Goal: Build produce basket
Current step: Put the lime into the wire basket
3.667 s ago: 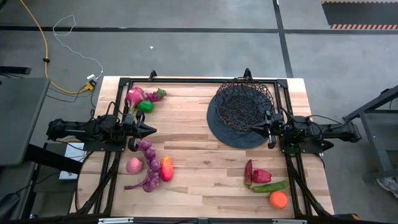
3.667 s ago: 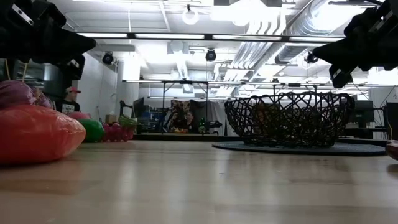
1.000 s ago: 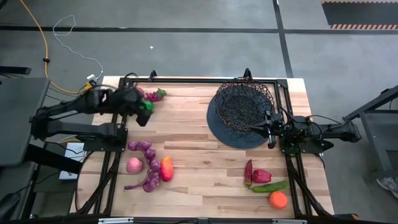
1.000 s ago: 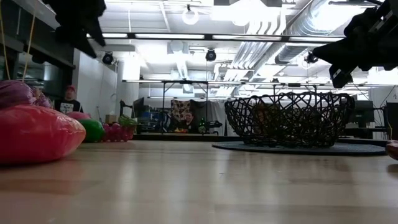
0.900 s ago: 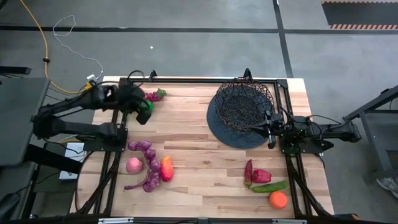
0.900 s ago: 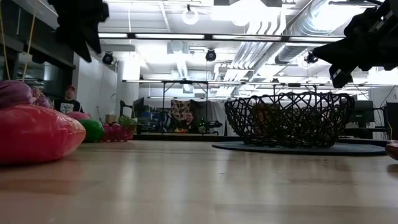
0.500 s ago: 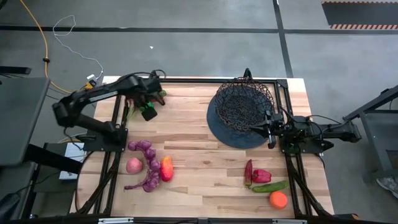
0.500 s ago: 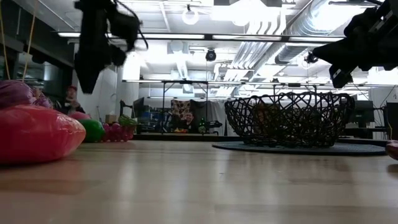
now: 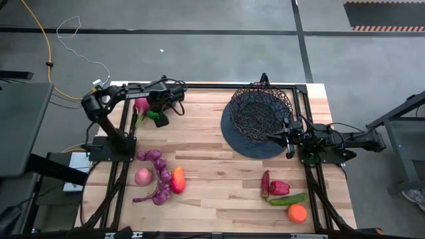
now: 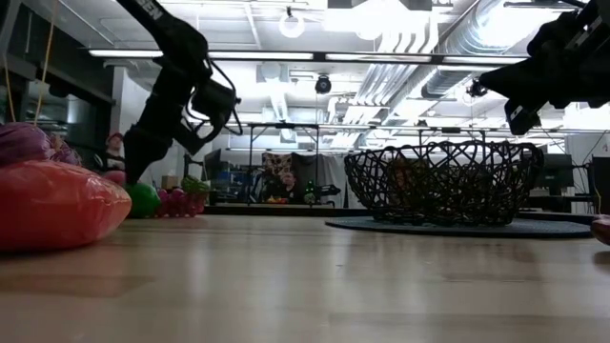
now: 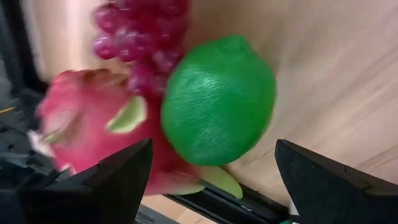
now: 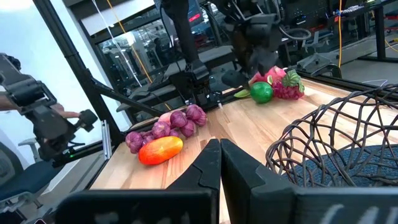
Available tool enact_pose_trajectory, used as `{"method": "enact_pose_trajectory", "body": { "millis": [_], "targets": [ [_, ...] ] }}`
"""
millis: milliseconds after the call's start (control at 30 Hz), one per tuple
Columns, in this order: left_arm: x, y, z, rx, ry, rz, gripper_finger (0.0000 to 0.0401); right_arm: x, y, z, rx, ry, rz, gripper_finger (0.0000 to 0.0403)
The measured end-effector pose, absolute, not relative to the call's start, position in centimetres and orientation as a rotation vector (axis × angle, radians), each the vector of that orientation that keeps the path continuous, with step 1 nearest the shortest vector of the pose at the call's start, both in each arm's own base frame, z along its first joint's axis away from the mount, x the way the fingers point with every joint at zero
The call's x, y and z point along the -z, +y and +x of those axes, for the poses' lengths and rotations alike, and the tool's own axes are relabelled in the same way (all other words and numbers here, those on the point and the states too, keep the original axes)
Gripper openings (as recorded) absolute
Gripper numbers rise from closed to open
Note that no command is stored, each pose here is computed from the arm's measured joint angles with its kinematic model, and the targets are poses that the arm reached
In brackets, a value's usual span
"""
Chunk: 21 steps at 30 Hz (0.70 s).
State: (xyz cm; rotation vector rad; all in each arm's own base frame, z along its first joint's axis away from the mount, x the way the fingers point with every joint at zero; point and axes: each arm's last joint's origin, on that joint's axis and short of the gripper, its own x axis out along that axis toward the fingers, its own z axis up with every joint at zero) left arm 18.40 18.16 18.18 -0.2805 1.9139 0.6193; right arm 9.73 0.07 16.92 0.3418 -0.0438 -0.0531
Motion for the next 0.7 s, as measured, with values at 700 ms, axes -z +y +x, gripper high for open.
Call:
{"method": "enact_pose_trajectory", "body": {
  "millis": [700],
  "targets": [
    [-14.6, 19.8, 18.6, -0.535, 2.014, -0.286, 0.0326, -16.9, 0.1, 9.7, 0.053, -0.043, 0.342, 0.0]
  ]
}}
